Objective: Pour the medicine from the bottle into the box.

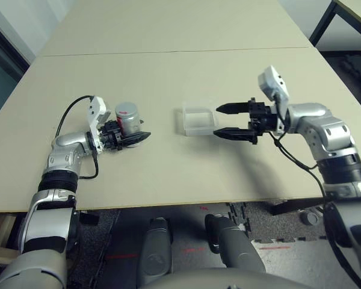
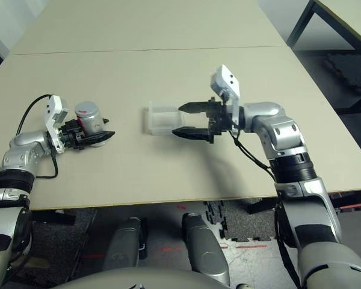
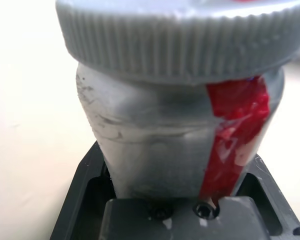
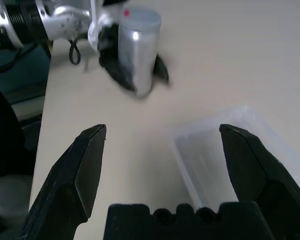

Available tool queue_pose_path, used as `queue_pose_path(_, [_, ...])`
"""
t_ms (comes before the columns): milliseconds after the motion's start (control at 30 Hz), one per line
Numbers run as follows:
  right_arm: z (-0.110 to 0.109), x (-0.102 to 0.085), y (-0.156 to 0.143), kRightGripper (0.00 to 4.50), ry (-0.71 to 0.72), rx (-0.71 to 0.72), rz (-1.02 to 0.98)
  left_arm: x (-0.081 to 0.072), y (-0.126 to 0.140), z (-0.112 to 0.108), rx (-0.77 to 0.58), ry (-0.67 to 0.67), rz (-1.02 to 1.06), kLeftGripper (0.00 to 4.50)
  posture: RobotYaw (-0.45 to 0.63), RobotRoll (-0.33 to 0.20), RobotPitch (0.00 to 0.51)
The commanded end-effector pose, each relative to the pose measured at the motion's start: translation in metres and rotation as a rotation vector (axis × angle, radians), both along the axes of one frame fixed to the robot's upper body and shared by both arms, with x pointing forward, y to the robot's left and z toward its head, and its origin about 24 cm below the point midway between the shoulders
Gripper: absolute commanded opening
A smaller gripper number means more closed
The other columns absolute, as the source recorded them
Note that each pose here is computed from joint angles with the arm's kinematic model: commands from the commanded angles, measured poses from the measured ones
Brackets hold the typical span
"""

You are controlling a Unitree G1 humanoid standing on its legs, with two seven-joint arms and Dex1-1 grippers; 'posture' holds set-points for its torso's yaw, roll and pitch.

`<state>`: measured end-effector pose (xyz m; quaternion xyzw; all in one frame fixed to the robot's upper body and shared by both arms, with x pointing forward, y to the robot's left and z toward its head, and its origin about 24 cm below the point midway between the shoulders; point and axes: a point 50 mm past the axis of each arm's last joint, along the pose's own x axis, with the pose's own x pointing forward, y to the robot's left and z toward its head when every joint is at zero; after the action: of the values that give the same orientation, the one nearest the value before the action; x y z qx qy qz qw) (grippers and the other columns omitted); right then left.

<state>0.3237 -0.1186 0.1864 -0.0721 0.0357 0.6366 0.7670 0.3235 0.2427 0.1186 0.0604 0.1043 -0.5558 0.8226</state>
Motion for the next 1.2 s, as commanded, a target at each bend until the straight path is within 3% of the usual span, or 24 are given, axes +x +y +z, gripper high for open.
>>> queue_pose_path(33, [0.005,0.002,0.013,4.50,0.000,0.002,0.009,0.001,-0.007,0.007,0.054,0.002,-0.080,2.83,-0.03,0.000,0.150])
queue_pose_path(533, [0.012,0.002,0.059,4.50,0.074,0.030,0.057,0.010,-0.058,0.014,0.039,-0.103,-0.259,2.83,-0.03,0.000,0.148])
queue_pose_path(1200, [0.015,0.000,0.082,4.50,0.080,0.075,0.110,0.009,-0.069,0.010,0.013,-0.122,-0.271,2.83,-0.01,0.000,0.145])
